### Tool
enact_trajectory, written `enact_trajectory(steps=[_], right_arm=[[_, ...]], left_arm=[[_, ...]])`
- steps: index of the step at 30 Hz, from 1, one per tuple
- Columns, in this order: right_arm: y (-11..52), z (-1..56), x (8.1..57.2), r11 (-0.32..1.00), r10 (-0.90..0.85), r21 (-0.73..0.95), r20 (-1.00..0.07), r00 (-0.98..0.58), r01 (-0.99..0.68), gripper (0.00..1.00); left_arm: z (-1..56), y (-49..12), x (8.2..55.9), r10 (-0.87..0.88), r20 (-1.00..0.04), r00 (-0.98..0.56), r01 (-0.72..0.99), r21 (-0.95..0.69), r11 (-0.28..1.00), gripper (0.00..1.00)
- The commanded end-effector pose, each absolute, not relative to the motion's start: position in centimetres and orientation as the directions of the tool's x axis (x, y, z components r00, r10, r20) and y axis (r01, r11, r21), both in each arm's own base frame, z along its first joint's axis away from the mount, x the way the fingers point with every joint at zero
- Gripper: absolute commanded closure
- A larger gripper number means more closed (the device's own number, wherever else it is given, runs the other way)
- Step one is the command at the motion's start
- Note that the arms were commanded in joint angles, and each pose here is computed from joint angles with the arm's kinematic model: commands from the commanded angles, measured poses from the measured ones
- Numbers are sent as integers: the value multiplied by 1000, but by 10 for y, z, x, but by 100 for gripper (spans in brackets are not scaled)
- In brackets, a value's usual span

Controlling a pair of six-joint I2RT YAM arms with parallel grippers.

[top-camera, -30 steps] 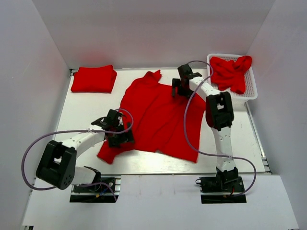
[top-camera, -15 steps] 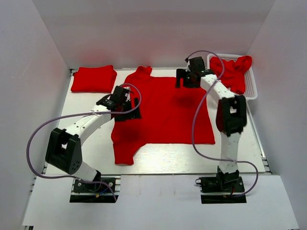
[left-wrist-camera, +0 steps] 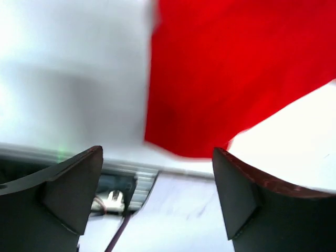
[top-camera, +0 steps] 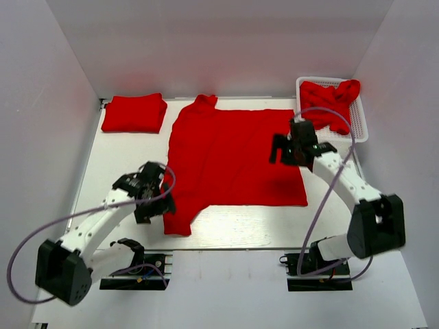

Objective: Fold and stack the t-shirts
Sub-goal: Flatten out the tshirt, then grap the side of the flattened tshirt closest away from the robot with both arms

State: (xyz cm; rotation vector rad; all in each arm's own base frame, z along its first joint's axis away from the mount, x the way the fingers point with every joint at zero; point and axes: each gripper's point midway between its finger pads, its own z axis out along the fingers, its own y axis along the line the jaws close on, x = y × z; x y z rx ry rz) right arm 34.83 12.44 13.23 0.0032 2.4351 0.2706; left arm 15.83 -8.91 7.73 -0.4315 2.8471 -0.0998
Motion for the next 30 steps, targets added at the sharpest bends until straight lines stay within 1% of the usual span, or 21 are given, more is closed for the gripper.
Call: enact_trajectory(steps=[1, 2, 3, 4, 5, 7, 9, 11, 12, 15, 17, 19, 23, 26, 27, 30], right_arm=[[102, 137, 320, 978, 177, 202, -637, -750, 59, 10], [98, 132, 310, 978, 182, 198, -633, -752, 70, 10], [94, 121, 299, 978, 188, 188, -612, -768, 90, 10], [89, 120, 296, 973, 215, 198, -607, -765, 117, 10], [90, 121, 287, 973, 214, 207, -616, -758, 107, 10], [90, 112, 277, 969, 224, 219, -592, -774, 113, 10], [90, 116, 274, 967, 227, 230, -605, -763, 106, 10], [90, 120, 272, 966, 232, 237, -614, -754, 104, 10], [88, 118, 271, 967, 230, 231, -611, -758, 107, 10], [89, 115, 270, 968, 226, 230, -610, -759, 104, 10], [91, 110, 267, 966, 228, 237, -592, -773, 103, 10], [93, 104, 263, 961, 241, 252, -571, -785, 112, 10], [96, 91, 250, 954, 252, 277, -533, -807, 115, 10], [100, 86, 238, 945, 264, 307, -504, -823, 115, 10], [100, 87, 236, 941, 271, 317, -506, -819, 116, 10], [100, 76, 225, 939, 276, 317, -472, -837, 130, 10]], left_arm=[[70, -86, 110, -375, -111, -920, -363, -117, 924, 8], [71, -88, 105, -390, -120, -913, -371, -155, 916, 10], [66, -94, 97, -378, -89, -922, -357, -190, 915, 10], [66, -99, 96, -376, -87, -923, -349, -226, 910, 14], [66, -107, 97, -371, -85, -925, -336, -275, 901, 18], [57, -105, 92, -386, -69, -920, -356, -265, 896, 20], [53, -107, 95, -397, -64, -916, -368, -264, 892, 20], [45, -105, 101, -401, -86, -912, -370, -251, 895, 20], [44, -107, 105, -402, -93, -911, -367, -259, 893, 25], [44, -109, 115, -395, -135, -909, -346, -285, 894, 29], [41, -110, 120, -407, -164, -899, -346, -307, 887, 29], [37, -111, 122, -417, -167, -893, -353, -316, 881, 31], [26, -104, 125, -423, -189, -886, -364, -280, 888, 35], [23, -102, 125, -424, -196, -884, -366, -274, 889, 42], [21, -103, 125, -424, -198, -884, -365, -276, 889, 46], [19, -102, 133, -421, -231, -877, -354, -284, 891, 64]])
